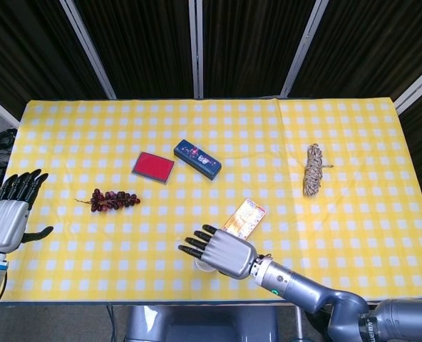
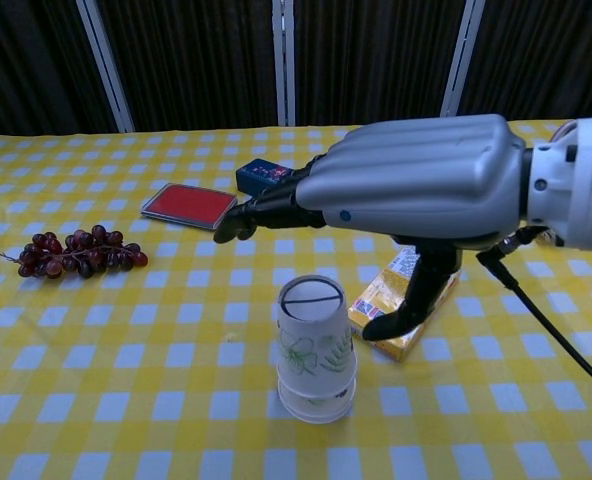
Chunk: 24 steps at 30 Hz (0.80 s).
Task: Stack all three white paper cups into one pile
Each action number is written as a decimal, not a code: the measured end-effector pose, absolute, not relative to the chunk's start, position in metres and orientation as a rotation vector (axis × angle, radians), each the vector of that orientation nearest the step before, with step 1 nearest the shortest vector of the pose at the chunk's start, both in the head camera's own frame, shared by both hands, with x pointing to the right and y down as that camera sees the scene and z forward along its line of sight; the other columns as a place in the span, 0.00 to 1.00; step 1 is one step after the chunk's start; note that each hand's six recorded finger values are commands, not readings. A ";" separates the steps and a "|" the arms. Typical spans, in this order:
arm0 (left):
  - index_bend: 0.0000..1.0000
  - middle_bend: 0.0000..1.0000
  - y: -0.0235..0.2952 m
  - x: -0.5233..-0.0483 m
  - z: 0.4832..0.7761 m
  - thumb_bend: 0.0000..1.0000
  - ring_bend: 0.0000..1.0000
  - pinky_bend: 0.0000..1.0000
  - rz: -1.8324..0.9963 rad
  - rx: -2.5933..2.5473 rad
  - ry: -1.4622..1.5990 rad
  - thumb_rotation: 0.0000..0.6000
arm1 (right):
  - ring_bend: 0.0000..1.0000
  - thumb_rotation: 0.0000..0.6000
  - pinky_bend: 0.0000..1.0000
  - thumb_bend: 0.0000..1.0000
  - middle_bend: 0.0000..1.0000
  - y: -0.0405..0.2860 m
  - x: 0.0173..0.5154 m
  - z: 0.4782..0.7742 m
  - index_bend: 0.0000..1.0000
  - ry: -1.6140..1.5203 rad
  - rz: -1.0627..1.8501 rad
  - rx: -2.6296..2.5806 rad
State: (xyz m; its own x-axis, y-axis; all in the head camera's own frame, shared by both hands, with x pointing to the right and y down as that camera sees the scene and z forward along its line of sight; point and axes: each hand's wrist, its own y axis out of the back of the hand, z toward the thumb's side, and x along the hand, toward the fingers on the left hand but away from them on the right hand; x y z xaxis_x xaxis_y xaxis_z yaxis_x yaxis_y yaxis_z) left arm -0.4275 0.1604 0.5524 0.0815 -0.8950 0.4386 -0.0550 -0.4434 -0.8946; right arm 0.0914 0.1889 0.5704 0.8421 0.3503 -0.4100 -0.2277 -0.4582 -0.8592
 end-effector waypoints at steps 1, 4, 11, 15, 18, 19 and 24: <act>0.00 0.00 0.160 -0.428 0.552 0.00 0.00 0.00 -1.448 -1.628 0.960 1.00 | 0.06 1.00 0.12 0.01 0.04 0.189 0.093 0.571 0.02 -0.086 0.679 -1.936; 0.00 0.00 0.160 -0.428 0.553 0.00 0.00 0.00 -1.449 -1.628 0.958 1.00 | 0.05 1.00 0.11 0.01 0.03 0.190 0.096 0.572 0.02 -0.075 0.699 -1.923; 0.00 0.00 0.160 -0.429 0.553 0.00 0.00 0.00 -1.450 -1.627 0.959 1.00 | 0.02 1.00 0.06 0.01 0.02 0.187 0.126 0.571 0.01 -0.106 0.768 -1.868; 0.00 0.00 0.161 -0.429 0.553 0.00 0.00 0.00 -1.448 -1.624 0.960 1.00 | 0.00 1.00 0.02 0.01 0.01 0.181 0.146 0.569 0.01 -0.148 0.804 -1.824; 0.00 0.00 0.161 -0.429 0.552 0.00 0.00 0.00 -1.439 -1.618 0.966 1.00 | 0.00 1.00 0.02 0.01 0.01 0.174 0.167 0.566 0.01 -0.204 0.837 -1.790; 0.00 0.00 0.161 -0.429 0.552 0.00 0.00 0.00 -1.435 -1.615 0.970 1.00 | 0.00 1.00 0.01 0.01 0.01 0.170 0.177 0.564 0.02 -0.235 0.852 -1.773; 0.00 0.00 0.165 -0.434 0.553 0.00 0.00 0.00 -1.418 -1.606 1.005 1.00 | 0.00 1.00 0.00 0.00 0.00 0.152 0.230 0.557 0.01 -0.407 0.924 -1.677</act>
State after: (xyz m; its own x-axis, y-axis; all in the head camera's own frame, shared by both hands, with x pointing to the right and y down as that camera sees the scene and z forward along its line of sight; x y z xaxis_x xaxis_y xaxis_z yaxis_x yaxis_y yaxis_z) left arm -0.4338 0.1654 0.5533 0.0752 -0.9135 0.3999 -0.0746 -0.4051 -0.9112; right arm 0.2300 0.1525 0.5568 0.6337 0.6825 -0.3641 -0.1921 -0.3171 -0.9287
